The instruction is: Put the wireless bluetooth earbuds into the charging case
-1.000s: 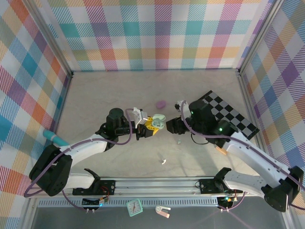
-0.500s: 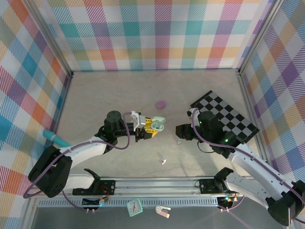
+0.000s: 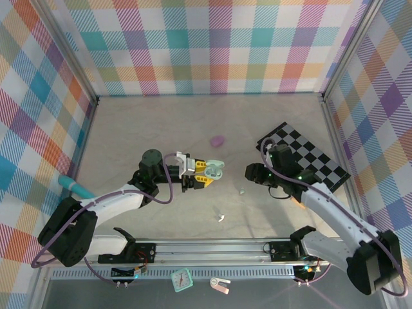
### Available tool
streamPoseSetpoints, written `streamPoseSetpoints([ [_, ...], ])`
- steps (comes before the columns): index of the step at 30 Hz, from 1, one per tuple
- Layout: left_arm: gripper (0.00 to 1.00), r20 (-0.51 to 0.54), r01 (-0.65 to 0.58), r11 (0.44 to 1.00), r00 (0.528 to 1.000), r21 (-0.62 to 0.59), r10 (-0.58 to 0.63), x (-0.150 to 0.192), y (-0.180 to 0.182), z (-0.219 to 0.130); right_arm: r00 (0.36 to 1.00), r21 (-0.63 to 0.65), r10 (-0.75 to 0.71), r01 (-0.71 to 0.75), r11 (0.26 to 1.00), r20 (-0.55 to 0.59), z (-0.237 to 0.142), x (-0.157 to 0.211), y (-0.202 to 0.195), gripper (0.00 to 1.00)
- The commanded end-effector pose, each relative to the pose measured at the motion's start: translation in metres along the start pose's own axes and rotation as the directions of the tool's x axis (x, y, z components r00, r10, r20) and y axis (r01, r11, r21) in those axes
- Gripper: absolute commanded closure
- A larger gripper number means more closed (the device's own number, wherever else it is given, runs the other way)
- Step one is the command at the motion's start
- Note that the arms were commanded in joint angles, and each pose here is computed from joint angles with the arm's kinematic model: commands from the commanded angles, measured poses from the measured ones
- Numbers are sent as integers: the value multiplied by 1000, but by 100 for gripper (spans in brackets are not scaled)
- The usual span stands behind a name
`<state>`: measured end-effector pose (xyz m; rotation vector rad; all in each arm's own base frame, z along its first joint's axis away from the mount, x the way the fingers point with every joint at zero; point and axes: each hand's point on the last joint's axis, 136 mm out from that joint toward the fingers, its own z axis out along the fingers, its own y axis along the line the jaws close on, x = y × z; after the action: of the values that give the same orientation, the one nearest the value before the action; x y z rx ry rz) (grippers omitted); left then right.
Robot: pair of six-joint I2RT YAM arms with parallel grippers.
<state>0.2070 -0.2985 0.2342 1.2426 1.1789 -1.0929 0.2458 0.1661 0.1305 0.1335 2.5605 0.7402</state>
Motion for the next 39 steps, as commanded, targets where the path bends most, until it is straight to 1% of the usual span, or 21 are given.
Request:
streamPoseSetpoints([
  [1,74,66,-110,993,992,35,107,-28,-5,-4,984,50,104,-97,994,-144,17,28,-16,58],
  [3,74,70,-111,993,992,40,108,-29,-6,-4,972,67,133,-122,990,-195,29,36,-20,58],
  [6,74,76,-113,993,991,44,110,-30,-7,-4,955,86,173,-157,984,-242,43,45,-25,58],
  [15,74,83,-117,992,990,56,112,-35,-10,-5,925,95,223,-203,974,-306,65,58,-31,58],
  [20,74,81,-109,992,991,60,104,-35,-9,-4,918,86,219,-202,976,-331,72,63,-32,58],
  [32,74,73,-97,994,993,54,93,-34,-6,-3,923,72,208,-196,978,-325,81,61,-32,62],
  [35,74,76,-99,993,993,62,94,-35,-8,-3,930,75,186,-171,982,-316,80,57,-32,62],
  [39,74,89,-90,991,993,100,81,-40,-13,-3,955,92,129,-108,990,-267,75,44,-34,58],
])
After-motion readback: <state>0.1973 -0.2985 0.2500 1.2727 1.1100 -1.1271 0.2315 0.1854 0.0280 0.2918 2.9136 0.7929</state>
